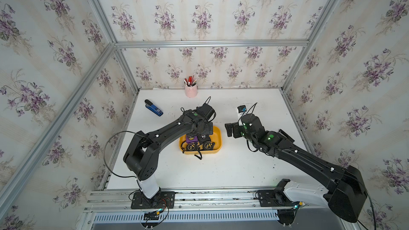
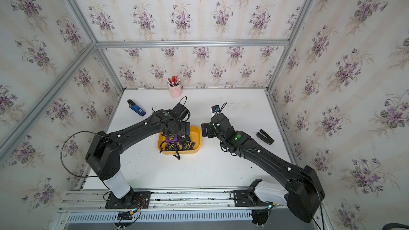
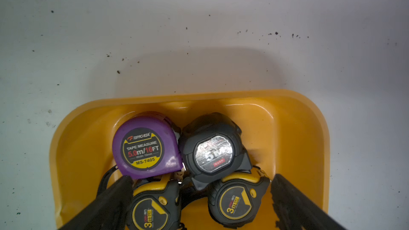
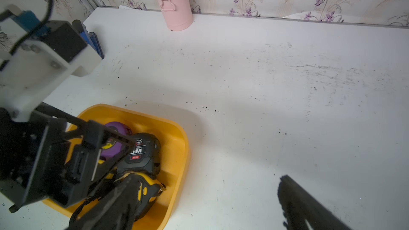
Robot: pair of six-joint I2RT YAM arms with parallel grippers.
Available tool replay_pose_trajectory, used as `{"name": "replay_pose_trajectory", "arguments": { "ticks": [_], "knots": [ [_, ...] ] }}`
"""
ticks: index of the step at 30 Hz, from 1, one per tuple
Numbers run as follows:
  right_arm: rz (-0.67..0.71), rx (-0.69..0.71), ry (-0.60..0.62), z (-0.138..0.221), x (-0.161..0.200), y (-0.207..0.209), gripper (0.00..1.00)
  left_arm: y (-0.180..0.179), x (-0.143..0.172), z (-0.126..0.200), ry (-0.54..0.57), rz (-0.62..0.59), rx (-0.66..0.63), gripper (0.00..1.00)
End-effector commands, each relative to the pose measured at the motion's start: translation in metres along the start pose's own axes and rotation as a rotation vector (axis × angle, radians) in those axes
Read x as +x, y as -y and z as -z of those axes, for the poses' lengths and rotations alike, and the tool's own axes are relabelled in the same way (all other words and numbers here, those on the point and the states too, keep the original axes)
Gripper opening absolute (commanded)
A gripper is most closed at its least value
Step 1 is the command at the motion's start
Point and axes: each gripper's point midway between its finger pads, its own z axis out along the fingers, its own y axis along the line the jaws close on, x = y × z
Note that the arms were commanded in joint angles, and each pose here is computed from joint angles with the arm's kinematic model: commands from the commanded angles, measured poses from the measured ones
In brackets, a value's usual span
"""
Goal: Take the tape measure out of the storage box
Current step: Pick up the tape measure from the storage box.
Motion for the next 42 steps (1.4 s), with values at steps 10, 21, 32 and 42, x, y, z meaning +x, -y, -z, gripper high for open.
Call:
{"name": "replay_pose_trajectory", "arguments": {
  "ticks": [10,21,32,42],
  "knots": [
    [-0.009,0.042,0.034,0.005,-0.005,0.009,1.00,0.018,0.002,-0.039,-0.080,-0.079,-0.015,0.99],
    [-0.005,0.052,0.025,0.003,-0.003,0.010,1.00,0.029,0.014,-0.067,-0.147,-0.149,-0.005,0.99],
    [-0.001,0.058,0.003,-0.005,0.000,0.009,1.00,0.037,0.020,-0.072,-0.165,-0.207,0.038,0.99],
    [0.005,0.052,-0.015,-0.010,0.003,0.006,1.00,0.025,0.025,-0.060,-0.156,-0.202,-0.021,0.99]
  ]
}}
